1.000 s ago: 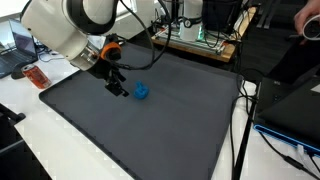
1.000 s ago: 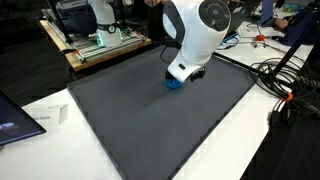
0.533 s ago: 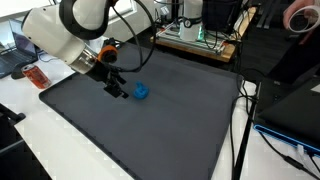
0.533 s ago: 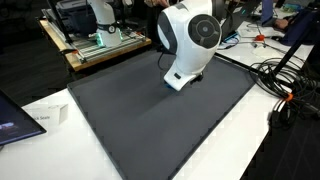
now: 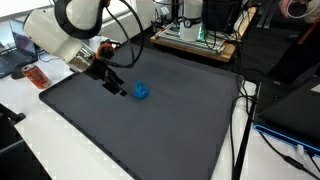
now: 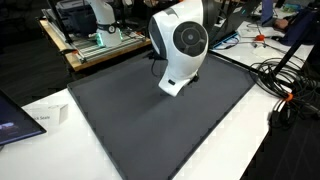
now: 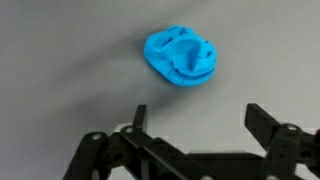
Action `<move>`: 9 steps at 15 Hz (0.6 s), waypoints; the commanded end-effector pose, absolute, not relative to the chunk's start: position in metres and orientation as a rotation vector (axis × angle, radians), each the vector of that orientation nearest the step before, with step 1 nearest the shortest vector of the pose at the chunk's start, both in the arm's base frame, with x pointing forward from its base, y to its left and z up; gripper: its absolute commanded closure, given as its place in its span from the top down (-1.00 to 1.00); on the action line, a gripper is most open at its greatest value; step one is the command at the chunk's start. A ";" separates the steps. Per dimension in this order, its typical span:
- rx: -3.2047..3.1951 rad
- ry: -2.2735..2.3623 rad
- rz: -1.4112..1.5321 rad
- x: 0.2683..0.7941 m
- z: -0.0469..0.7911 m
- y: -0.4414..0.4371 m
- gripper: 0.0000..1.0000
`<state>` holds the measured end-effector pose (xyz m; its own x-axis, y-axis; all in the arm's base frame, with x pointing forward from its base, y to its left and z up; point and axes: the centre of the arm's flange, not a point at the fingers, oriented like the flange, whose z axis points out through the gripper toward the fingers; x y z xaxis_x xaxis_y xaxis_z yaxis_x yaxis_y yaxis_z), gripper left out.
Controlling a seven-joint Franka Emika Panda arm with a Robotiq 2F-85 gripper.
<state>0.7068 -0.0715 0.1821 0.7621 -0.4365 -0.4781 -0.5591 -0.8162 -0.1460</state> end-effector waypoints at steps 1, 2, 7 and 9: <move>-2.661 0.667 0.577 0.684 0.186 -0.071 1.00; -2.661 0.645 0.561 0.681 0.185 -0.072 1.00; -2.612 0.598 0.487 0.662 0.177 -0.081 1.00; -2.584 0.578 0.445 0.652 0.175 -0.088 1.00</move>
<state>0.6869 -0.0803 0.1690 0.8397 -0.3437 -0.4205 -0.4767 -0.8374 -0.2675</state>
